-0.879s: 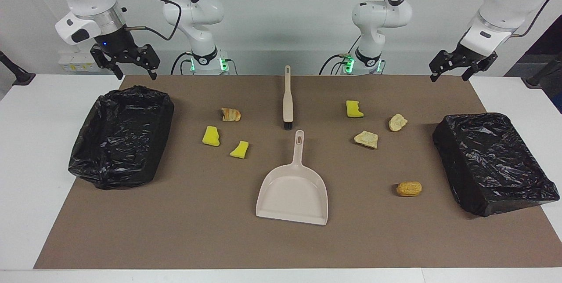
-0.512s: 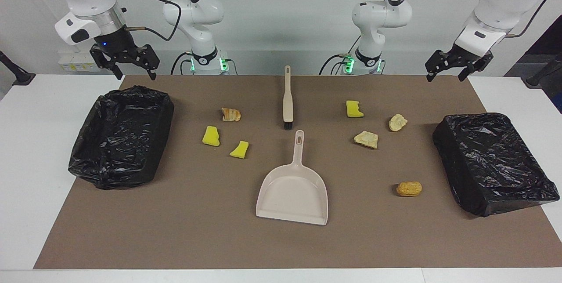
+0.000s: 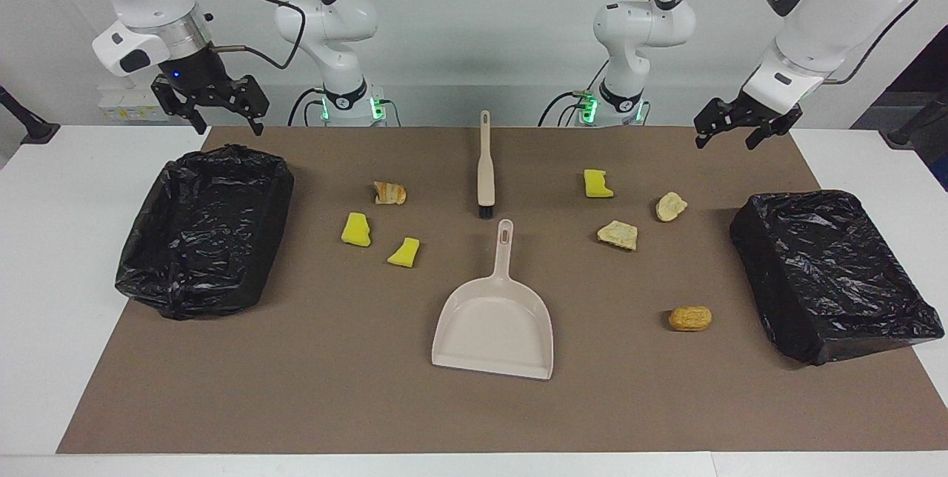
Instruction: Sweep and dump trash in bin
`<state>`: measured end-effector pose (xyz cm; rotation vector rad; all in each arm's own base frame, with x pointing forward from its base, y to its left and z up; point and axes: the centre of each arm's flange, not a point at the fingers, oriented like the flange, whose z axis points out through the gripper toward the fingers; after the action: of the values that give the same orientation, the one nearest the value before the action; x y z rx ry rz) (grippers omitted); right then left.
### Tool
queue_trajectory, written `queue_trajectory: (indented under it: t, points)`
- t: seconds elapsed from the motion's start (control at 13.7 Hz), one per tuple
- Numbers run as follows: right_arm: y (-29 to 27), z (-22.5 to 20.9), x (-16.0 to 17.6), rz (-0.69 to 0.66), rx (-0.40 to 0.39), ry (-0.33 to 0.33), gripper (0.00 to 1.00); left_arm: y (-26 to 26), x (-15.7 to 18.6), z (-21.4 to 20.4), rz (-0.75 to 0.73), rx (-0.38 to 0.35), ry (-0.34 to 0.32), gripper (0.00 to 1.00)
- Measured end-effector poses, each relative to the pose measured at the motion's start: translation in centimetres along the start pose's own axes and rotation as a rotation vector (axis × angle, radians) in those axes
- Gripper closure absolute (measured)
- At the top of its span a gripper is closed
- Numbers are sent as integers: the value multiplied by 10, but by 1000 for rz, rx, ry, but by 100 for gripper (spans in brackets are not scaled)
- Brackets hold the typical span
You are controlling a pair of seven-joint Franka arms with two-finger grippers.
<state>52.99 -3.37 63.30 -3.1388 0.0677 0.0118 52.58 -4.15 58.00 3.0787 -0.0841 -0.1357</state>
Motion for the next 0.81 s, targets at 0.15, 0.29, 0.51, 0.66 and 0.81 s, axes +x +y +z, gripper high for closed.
queue_trajectory:
  t: [0.15, 0.29, 0.51, 0.66, 0.81]
  points:
    - [0, 1, 0, 0, 0, -2, 0, 15, -4, 22, 22, -9, 16, 0]
    - [-1, 3, -1, 3, 0, -8, 0, 38, -16, 40, 64, -11, -4, 0]
    - [-14, 9, -2, 31, 0, -21, 0, 80, -29, 62, 118, -50, -31, 0]
    - [-28, 10, -2, 31, -1, -23, 0, 88, -29, 72, 116, -92, -18, 0]
    - [-47, 13, 0, 60, -3, -27, 0, 99, -31, 84, 137, -101, -10, 0]
